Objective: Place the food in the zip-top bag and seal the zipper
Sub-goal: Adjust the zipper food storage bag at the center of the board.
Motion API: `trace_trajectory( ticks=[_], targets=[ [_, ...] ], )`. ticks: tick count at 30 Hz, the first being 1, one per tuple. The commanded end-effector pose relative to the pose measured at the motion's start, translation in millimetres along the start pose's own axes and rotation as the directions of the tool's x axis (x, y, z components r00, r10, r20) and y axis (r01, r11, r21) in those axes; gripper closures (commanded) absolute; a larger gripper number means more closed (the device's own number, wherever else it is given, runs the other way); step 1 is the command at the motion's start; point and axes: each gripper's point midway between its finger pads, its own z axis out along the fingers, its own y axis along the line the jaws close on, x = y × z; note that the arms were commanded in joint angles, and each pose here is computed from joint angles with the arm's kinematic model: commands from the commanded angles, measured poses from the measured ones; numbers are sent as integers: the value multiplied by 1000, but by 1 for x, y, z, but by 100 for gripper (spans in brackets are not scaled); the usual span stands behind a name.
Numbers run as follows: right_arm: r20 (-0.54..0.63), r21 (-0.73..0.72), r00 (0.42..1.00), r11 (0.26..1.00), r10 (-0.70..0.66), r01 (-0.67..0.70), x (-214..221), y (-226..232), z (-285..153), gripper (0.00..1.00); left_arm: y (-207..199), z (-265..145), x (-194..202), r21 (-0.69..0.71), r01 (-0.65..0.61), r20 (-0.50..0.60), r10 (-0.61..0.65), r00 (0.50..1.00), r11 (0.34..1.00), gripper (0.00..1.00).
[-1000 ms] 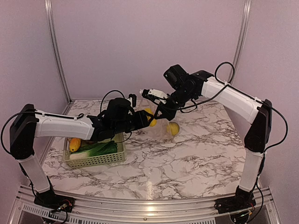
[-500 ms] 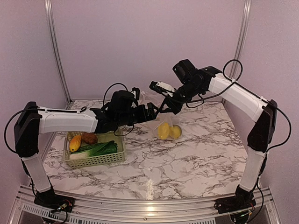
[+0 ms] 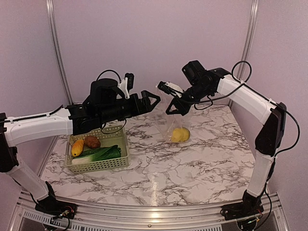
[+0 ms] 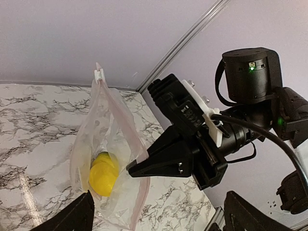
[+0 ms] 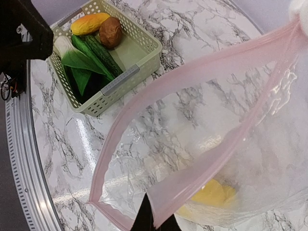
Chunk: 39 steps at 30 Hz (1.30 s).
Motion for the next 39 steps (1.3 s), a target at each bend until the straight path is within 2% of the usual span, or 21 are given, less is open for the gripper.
trace_trajectory(
  ticks=[1, 3, 8, 13, 16, 19, 22, 25, 27, 30, 32, 35, 36, 39],
  targets=[
    [50, -24, 999, 1000, -6, 8, -12, 7, -13, 100, 66, 0, 23, -284, -95, -59, 81, 995, 954, 1],
    [48, -35, 999, 999, -8, 9, -11, 9, -12, 100, 85, 4, 34, -357, -119, -97, 90, 991, 926, 1],
    [33, -67, 999, 998, -16, 18, -7, 17, -11, 100, 96, 28, 47, -373, -150, -128, 109, 986, 916, 2],
    [-8, -73, 999, 997, -42, 41, 3, 25, -9, 100, 101, 52, 52, -359, -131, -139, 85, 987, 924, 18],
    [-46, -59, 997, 997, -58, 55, 12, 27, -4, 100, 98, 63, 48, -323, -99, -111, 67, 992, 941, 34],
    [-60, -16, 997, 999, -49, 48, 14, 22, -3, 100, 97, 71, 47, -303, -67, -93, 41, 995, 951, 59],
    [-73, 127, 997, 991, -23, 32, 13, -2, -7, 99, 92, 77, 48, -270, -5, -65, -13, 998, 963, 80],
    [-69, 219, 998, 975, -1, 16, 13, -18, -10, 78, 88, 79, 47, -228, 97, -7, -101, 995, 969, 98],
    [-72, 224, 997, 975, 14, 2, 14, -21, -6, 69, 87, 78, 46, -213, 155, 33, -151, 988, 965, 100],
    [-74, 210, 997, 978, 27, -11, 15, -21, -1, 66, 89, 76, 45, -224, 205, 72, -194, 978, 953, 100],
    [-71, 183, 997, 983, 32, -19, 15, -17, 2, 73, 90, 74, 44, -217, 235, 95, -219, 971, 948, 100],
    [-62, 170, 998, 985, 32, -21, 12, -15, 2, 96, 89, 74, 45, -199, 277, 112, -259, 959, 940, 100],
    [-58, 178, 998, 984, 26, -16, 10, -16, 0, 100, 90, 73, 46, -197, 288, 115, -270, 956, 937, 100],
    [-38, 278, 999, 960, -7, 18, -1, -31, -22, 100, 91, 74, 53, -199, 300, 102, -285, 953, 933, 100]
  ],
)
